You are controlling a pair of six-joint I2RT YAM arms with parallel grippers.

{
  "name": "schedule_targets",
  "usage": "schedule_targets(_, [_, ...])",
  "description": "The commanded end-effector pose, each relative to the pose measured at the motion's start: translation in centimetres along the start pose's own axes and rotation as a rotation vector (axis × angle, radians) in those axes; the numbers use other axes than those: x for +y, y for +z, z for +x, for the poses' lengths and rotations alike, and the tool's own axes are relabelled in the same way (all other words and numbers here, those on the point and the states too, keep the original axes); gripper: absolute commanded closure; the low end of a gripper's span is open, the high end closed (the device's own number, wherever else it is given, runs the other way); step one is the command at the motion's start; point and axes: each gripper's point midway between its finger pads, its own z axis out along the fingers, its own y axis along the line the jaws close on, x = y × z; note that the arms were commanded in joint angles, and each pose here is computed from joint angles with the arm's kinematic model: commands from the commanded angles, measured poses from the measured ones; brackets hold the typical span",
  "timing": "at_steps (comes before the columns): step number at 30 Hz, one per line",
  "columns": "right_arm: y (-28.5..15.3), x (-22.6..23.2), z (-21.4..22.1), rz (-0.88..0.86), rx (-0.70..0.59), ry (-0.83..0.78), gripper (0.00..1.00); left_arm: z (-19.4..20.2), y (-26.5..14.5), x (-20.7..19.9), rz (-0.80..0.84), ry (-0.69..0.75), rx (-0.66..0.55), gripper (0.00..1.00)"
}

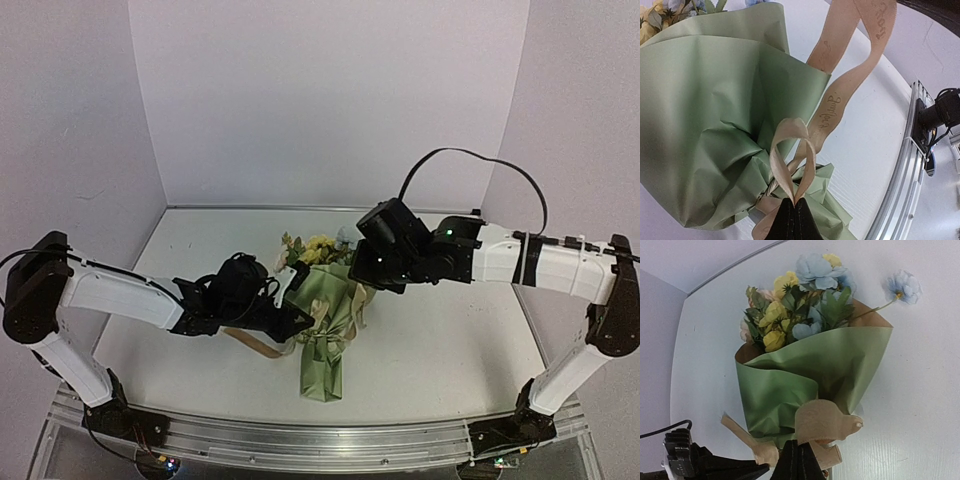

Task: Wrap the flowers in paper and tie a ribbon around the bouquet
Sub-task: Cross the half-tied ribbon over the folded bouquet.

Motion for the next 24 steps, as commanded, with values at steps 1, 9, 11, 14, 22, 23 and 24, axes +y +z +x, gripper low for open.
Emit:
schedule_targets(1, [-0.5, 3.1, 0.8, -0.076, 0.069, -0.118, 1.0, -2.5, -1.7, -2.6, 0.074, 0.139, -0.138, 1.0])
schedule_targets(9, [1.6, 9.0, 2.3, -0.2, 0.185, -0.214, 1.0, -2.2, -2.6, -3.9, 0.105, 0.248, -0.2, 1.0])
schedule_targets(11, [2.3, 10.1, 2.4, -0.216, 0.199, -0.219, 1.0, -2.2, -2.3, -3.9, 0.1, 0.261, -0.199, 1.0])
schedule_targets(14, [3.5, 10.8, 3.4, -0.23, 0.242, -0.223, 1.0, -2.5, -2.0, -4.1, 0.101, 0.27, -0.206, 1.0])
schedule_targets(22, [4.8, 11.3, 4.7, -0.25, 0.282, -0.229, 1.0, -2.8, -2.1, -4.8, 0.096, 0.269, -0.229, 1.0])
schedule_targets(23, [5.0, 11.4, 5.1, -0.256, 0.295, -0.227, 1.0, -2.9, -2.3, -4.9, 0.093, 0.272, -0.239, 1.0])
schedule_targets(24, [5.1, 11.6, 5.5, -0.269, 0.31, -0.22, 1.0, -2.8, -2.5, -4.9, 0.09, 0.271, -0.243, 1.0])
